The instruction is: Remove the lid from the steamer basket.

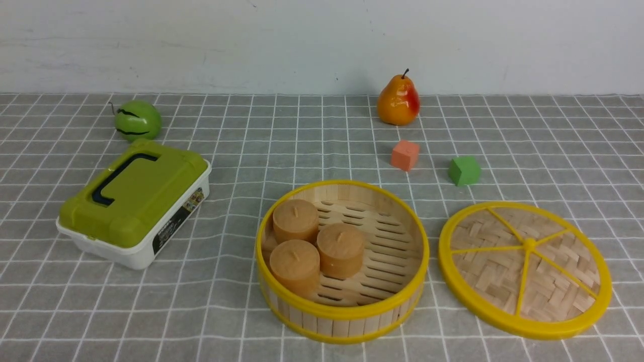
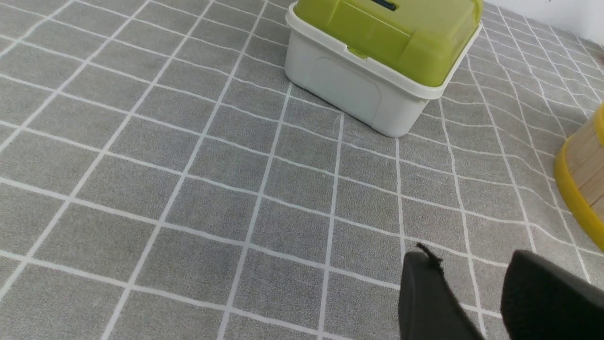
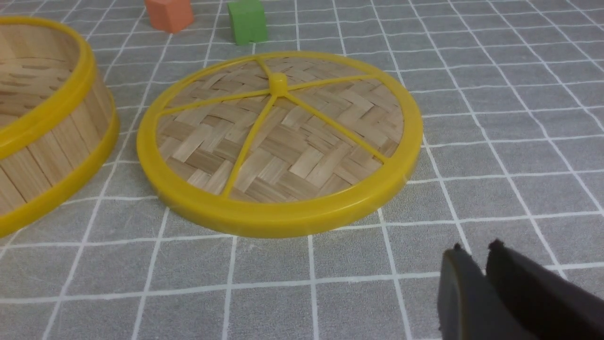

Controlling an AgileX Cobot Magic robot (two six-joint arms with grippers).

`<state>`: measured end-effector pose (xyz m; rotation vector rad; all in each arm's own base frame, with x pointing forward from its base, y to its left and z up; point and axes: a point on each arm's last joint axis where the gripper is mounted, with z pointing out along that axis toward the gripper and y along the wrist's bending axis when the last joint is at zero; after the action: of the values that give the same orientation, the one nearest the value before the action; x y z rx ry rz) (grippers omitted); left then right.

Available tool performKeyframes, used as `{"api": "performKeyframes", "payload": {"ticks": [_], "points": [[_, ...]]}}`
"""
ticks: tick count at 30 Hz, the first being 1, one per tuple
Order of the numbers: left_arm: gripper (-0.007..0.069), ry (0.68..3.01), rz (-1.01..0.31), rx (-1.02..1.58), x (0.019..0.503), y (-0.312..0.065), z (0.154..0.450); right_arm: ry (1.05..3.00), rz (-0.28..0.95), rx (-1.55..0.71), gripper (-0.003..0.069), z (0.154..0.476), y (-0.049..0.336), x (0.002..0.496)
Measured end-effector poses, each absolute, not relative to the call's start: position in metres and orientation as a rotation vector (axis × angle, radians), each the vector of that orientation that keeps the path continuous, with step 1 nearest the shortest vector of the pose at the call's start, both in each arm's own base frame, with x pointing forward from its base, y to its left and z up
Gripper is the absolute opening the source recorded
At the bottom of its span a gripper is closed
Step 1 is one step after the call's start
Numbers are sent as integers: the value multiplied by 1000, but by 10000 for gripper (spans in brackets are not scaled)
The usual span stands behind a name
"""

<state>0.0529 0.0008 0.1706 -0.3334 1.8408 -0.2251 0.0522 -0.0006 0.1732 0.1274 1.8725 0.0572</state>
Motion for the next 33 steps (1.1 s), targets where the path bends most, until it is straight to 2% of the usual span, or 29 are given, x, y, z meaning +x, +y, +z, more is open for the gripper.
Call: {"api": "performKeyframes", "payload": {"ticks": [33], "points": [[239, 1841, -225, -333, 53, 1, 171, 1872, 57, 127, 104, 173, -1, 52]]}}
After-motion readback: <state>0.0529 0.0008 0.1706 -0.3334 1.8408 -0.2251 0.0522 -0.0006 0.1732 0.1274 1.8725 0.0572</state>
